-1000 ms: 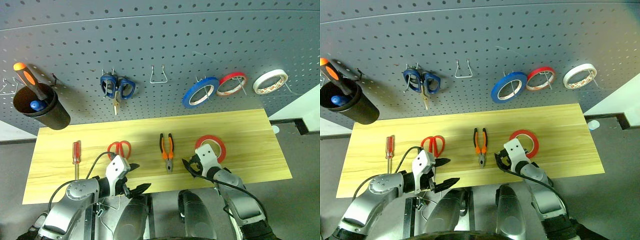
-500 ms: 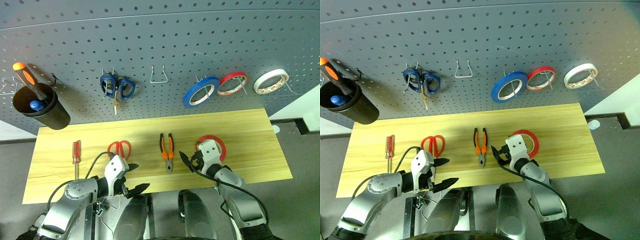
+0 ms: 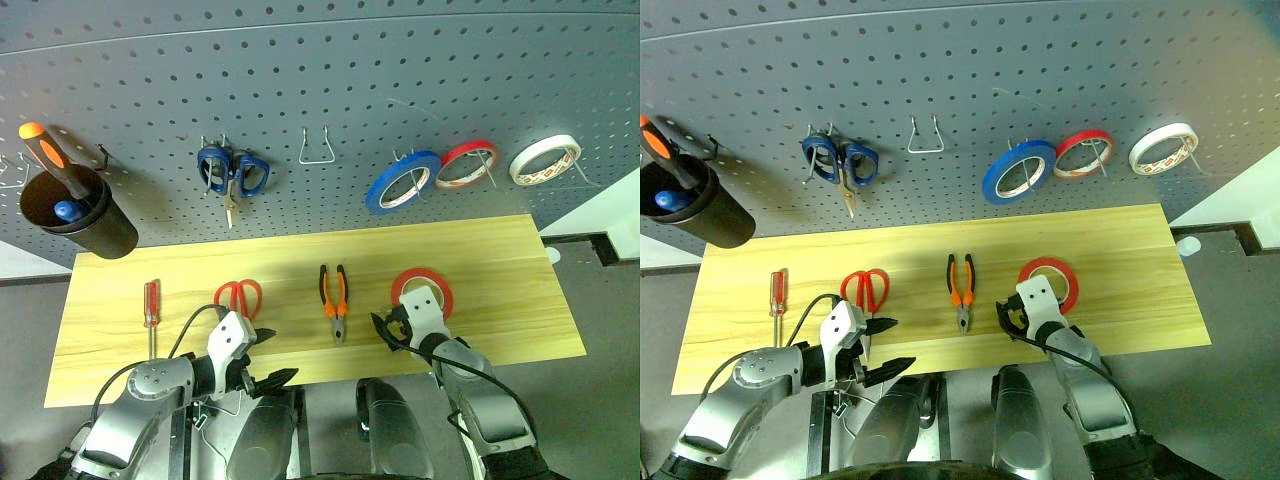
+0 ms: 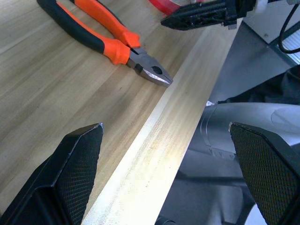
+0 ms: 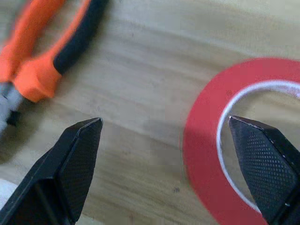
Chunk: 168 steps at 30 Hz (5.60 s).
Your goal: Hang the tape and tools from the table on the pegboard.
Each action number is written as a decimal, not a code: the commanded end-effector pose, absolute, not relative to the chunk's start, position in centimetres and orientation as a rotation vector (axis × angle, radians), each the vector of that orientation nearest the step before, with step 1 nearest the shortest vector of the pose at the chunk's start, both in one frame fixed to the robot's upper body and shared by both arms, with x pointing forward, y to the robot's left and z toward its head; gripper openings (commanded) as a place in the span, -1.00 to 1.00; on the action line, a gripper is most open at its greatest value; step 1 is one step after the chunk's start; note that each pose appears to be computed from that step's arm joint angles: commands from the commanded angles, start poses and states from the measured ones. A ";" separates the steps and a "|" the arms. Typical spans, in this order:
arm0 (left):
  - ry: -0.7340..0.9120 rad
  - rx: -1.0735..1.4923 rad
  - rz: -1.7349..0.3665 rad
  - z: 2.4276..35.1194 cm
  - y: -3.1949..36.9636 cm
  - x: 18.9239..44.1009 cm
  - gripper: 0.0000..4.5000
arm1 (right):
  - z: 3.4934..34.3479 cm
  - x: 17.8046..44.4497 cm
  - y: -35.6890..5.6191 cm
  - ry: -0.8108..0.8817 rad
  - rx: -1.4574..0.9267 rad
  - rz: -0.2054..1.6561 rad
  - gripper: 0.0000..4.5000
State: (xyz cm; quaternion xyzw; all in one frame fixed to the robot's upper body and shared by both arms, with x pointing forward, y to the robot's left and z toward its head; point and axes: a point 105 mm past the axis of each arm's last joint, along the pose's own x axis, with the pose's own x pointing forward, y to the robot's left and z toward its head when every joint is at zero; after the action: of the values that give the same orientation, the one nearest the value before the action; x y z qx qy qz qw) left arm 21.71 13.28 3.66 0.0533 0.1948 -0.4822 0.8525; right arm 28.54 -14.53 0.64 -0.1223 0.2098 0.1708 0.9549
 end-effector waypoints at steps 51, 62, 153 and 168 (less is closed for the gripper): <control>0.356 0.112 -0.988 5.4 14.4 22.7 1.00 | 12.9 19.8 -20.0 0.021 -0.043 0.281 -0.69; 0.336 0.108 -1.014 5.6 14.1 23.1 1.00 | 16.6 22.7 -23.7 -0.205 -0.070 -0.004 -0.69; -0.221 0.033 -1.277 18.6 9.8 25.1 1.00 | 19.6 31.8 -16.7 -0.347 0.067 0.347 -0.23; 0.008 0.100 -1.233 14.6 12.9 23.2 1.00 | 17.3 29.8 -16.8 -0.228 0.000 0.333 0.99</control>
State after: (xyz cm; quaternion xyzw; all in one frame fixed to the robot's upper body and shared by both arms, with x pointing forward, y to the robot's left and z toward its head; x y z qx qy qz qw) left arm 23.98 12.38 14.27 0.0255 0.0063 -0.5732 0.8190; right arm 30.85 -17.21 16.05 0.0116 -0.0927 0.1556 0.9834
